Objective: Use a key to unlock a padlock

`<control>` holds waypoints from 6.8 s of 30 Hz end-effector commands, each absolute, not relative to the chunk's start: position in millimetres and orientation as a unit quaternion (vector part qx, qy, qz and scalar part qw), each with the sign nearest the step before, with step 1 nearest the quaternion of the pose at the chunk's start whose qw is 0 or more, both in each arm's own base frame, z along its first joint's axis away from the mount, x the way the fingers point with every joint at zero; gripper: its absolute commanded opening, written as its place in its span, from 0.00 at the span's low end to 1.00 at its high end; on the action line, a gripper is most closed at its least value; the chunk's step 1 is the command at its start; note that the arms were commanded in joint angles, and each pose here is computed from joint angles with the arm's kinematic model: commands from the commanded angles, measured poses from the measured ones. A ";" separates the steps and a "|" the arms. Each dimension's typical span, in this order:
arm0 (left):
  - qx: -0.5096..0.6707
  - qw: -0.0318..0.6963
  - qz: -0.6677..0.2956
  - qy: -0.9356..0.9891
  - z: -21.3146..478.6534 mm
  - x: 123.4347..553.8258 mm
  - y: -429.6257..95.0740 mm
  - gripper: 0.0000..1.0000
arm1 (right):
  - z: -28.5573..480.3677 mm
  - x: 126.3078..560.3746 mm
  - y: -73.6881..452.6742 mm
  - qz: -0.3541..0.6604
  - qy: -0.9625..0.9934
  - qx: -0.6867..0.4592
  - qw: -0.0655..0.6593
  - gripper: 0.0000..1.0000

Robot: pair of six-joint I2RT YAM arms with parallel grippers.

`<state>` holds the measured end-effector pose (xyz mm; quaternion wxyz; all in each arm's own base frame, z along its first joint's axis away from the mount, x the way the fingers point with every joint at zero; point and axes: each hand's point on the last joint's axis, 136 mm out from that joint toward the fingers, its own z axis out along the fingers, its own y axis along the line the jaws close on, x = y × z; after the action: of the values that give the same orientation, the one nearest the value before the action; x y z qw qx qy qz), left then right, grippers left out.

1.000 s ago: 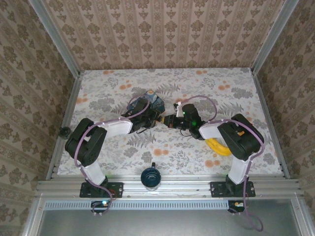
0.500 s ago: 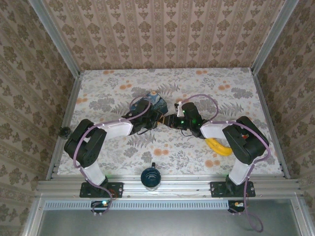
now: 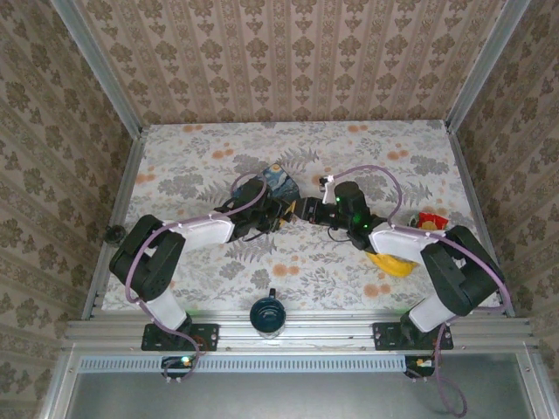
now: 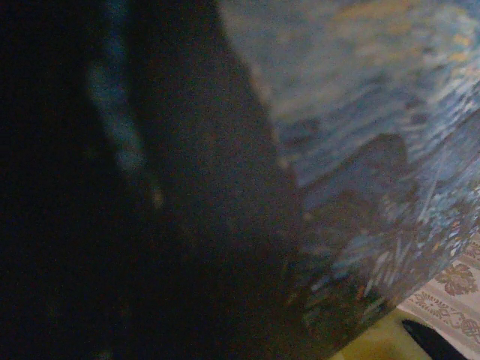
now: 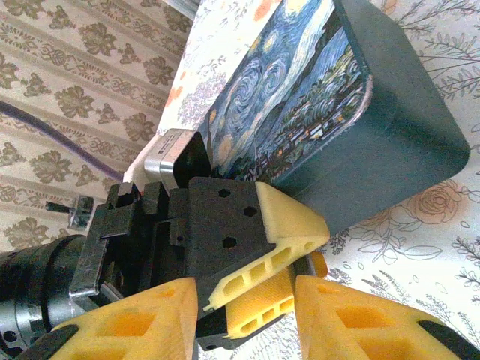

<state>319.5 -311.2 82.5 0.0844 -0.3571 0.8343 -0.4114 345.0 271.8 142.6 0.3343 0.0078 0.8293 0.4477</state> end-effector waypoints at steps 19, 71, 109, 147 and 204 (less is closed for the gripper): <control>-0.372 0.009 -0.388 0.843 58.6 291.5 -313.7 0.03 | 113.4 334.4 270.3 0.418 0.857 0.011 0.301 0.29; -0.369 0.004 -0.393 0.842 56.0 290.2 -316.5 0.03 | 99.7 338.2 284.4 0.434 0.853 0.020 0.289 0.08; -0.337 -0.005 -0.414 0.846 65.4 288.7 -334.2 0.00 | 114.0 349.9 302.4 0.499 0.831 0.055 0.239 0.01; -0.325 -0.005 -0.431 0.842 65.1 288.0 -341.7 0.00 | 131.3 371.3 327.4 0.696 0.641 0.322 0.037 0.00; -0.358 0.007 -0.386 0.850 43.1 284.5 -307.4 0.00 | 111.3 345.4 308.6 0.651 0.665 0.359 0.074 0.55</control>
<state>333.7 -296.6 74.8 0.1137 -0.3672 0.8257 -0.4130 344.2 303.8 77.3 0.0416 0.4082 0.6671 0.6218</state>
